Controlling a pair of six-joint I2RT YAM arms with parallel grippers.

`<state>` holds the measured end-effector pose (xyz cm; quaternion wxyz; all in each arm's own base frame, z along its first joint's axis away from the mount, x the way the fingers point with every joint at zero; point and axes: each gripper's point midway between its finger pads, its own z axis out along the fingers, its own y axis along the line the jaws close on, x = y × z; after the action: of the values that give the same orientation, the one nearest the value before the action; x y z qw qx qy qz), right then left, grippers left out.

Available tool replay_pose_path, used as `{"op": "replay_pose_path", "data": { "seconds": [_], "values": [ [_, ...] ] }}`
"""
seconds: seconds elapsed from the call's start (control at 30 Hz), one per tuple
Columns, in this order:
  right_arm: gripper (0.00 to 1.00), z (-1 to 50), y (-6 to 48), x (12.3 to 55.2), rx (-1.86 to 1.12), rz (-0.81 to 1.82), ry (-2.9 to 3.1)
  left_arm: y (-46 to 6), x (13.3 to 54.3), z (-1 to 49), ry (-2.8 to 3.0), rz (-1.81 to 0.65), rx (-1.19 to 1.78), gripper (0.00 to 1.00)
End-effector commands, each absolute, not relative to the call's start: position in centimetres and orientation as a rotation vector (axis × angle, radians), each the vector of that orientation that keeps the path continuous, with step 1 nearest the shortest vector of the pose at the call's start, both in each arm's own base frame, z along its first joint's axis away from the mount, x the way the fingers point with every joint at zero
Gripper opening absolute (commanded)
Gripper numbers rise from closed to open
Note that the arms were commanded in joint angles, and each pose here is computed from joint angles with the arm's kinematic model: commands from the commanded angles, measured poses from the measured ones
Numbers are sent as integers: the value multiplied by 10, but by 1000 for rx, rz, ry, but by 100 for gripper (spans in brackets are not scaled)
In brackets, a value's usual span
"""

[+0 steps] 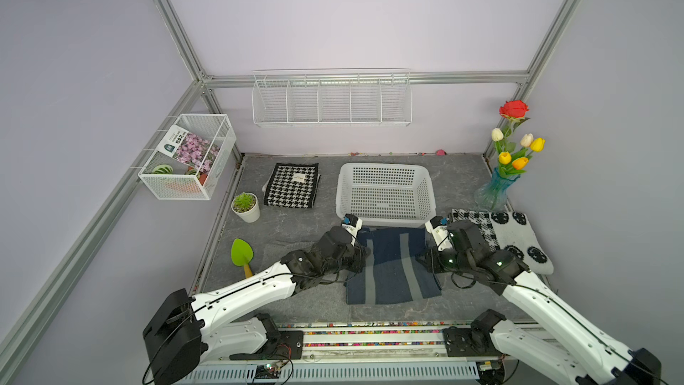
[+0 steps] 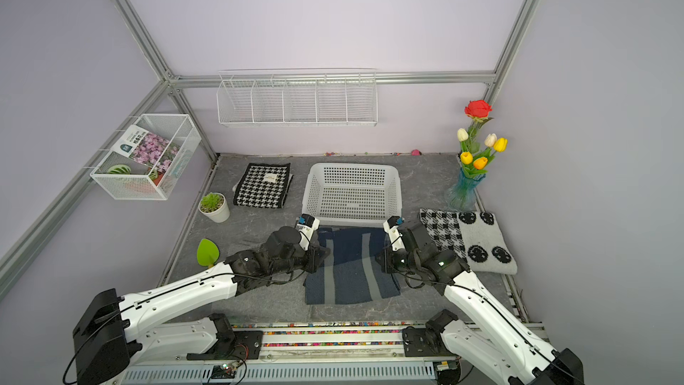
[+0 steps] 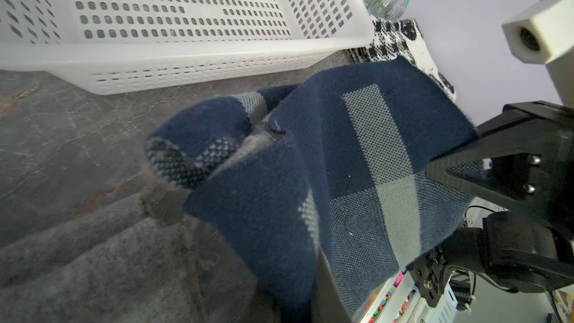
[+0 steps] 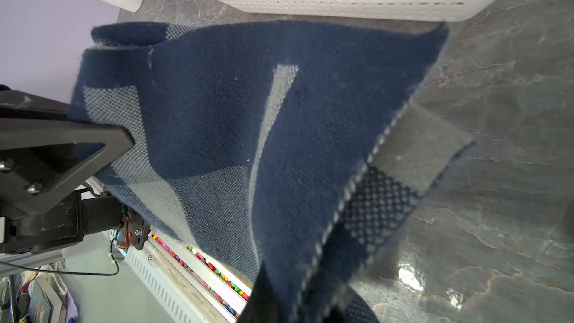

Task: Put the folded scarf in the basket
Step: Place the scarf in the basket.

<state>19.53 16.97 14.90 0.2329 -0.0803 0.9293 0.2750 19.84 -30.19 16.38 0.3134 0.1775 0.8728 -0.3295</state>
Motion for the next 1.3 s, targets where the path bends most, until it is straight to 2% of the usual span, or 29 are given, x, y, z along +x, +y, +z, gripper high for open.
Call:
{"op": "replay_pose_path", "data": {
  "seconds": [0.0,0.17,0.33,0.73,1.0,1.27],
  "values": [
    [0,182,179,204,-266,791,2459,-307,213,210,2183,-866,442,0],
    [0,213,182,215,-293,781,2390,-315,224,257,2079,-902,410,0],
    [0,239,184,239,-297,711,2348,-314,250,295,1996,-840,368,0],
    [0,250,191,352,-211,657,2367,-328,355,318,1991,-781,301,0],
    [0,201,179,407,-142,573,2499,-331,436,255,2116,-724,230,0],
    [0,138,172,440,-134,505,2621,-337,473,193,2230,-711,180,0]
  ]
}}
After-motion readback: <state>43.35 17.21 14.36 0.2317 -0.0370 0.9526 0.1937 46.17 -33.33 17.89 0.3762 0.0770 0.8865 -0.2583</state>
